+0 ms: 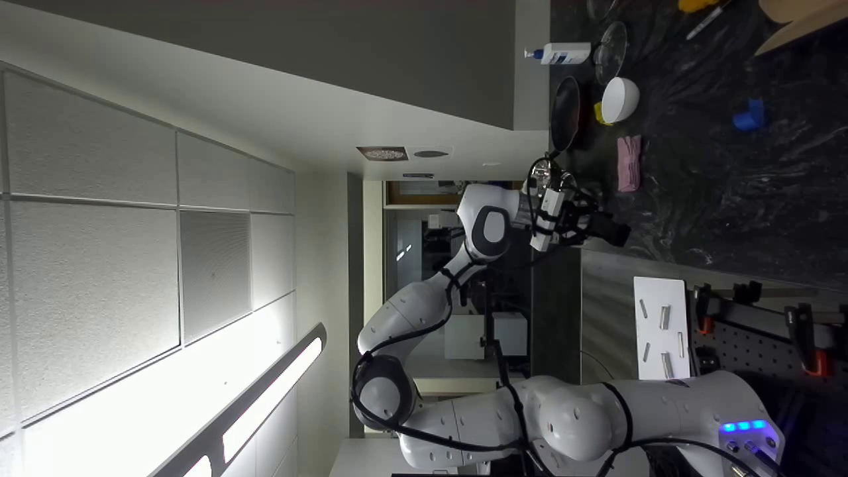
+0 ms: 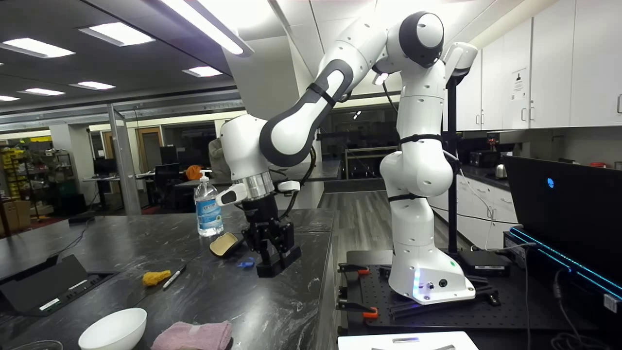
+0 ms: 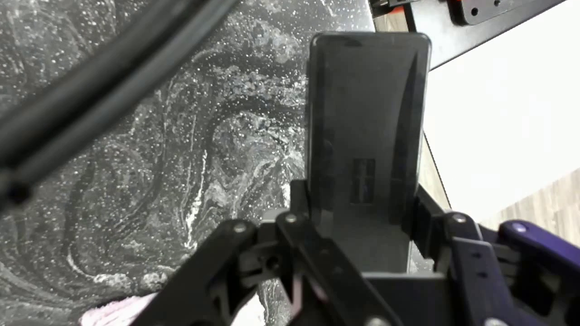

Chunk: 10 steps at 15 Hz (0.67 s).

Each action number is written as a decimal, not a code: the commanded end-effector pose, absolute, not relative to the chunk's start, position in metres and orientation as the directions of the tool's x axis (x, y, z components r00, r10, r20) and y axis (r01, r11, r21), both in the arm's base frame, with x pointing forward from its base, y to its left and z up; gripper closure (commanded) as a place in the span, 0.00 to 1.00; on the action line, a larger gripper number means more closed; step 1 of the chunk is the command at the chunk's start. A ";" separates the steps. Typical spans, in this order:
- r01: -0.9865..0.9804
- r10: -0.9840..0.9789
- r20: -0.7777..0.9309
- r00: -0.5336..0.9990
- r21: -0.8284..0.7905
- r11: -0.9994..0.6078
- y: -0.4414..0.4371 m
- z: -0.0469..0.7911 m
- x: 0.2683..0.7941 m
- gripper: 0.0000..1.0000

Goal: Move the black eraser forwards.

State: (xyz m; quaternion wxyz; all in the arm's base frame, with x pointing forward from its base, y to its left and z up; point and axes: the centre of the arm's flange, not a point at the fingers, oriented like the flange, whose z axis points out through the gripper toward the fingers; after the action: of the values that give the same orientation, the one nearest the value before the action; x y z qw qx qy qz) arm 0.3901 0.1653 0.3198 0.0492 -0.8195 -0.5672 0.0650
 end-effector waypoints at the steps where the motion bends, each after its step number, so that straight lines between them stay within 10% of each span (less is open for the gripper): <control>1: 0.919 0.924 -0.066 0.376 -0.104 -0.381 0.167 0.304 0.379 0.71; 10: 0.932 0.919 -0.183 0.349 -0.029 -0.360 0.169 0.262 0.362 0.71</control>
State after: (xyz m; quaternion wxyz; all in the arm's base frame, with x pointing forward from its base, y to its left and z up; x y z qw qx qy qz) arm 0.3673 0.1657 0.2747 -0.0173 -0.8203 -0.5652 0.0856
